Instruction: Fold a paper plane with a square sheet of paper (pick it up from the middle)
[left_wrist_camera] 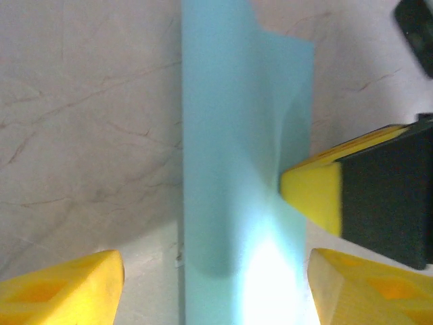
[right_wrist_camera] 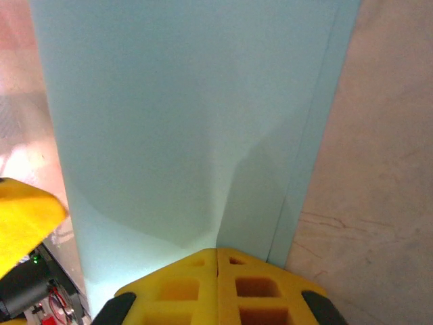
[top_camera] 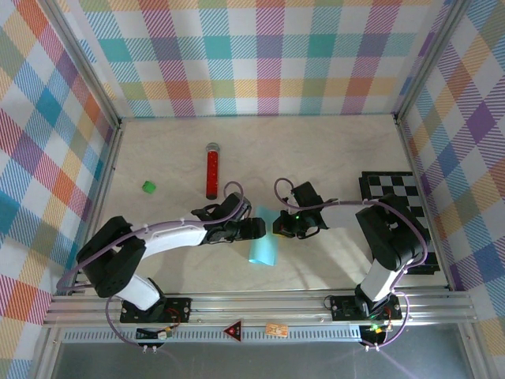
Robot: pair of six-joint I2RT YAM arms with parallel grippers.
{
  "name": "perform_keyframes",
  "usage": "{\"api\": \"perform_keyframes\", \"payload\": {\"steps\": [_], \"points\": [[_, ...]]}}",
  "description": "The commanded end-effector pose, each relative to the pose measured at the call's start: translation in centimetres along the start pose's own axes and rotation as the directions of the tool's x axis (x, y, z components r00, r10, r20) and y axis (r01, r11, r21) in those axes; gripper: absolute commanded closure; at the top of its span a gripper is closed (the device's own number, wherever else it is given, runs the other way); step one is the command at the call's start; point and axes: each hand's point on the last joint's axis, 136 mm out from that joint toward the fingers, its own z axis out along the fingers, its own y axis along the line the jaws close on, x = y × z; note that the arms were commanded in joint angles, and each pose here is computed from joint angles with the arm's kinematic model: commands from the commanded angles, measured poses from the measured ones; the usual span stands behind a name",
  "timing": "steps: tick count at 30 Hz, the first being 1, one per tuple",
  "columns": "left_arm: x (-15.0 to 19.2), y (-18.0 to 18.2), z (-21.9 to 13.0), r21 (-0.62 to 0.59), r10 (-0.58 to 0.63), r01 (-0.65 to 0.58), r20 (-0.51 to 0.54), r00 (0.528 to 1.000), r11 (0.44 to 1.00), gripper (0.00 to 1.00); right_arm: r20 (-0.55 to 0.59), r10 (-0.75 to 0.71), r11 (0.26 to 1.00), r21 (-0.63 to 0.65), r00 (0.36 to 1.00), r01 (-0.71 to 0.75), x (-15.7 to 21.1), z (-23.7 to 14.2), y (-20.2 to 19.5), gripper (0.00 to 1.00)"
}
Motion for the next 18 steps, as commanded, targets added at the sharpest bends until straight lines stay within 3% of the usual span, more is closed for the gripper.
{"api": "perform_keyframes", "payload": {"steps": [1,10,18], "points": [[-0.7,0.0,-0.9,-0.003,0.024,-0.024,0.032,0.999,1.0,0.27,-0.051,-0.041,0.999,0.024,0.998,0.042,0.6,0.0,-0.5,0.95],[0.9,-0.5,1.8,0.014,0.031,-0.03,-0.099,0.995,0.999,0.34,-0.074,-0.072,0.996,0.04,0.995,0.075,0.4,0.2,-0.6,0.95],[0.7,-0.6,2.8,0.017,0.038,-0.036,-0.104,0.994,0.999,0.44,-0.055,-0.028,0.998,0.048,0.998,0.03,0.6,0.5,-1.2,0.94]]}}
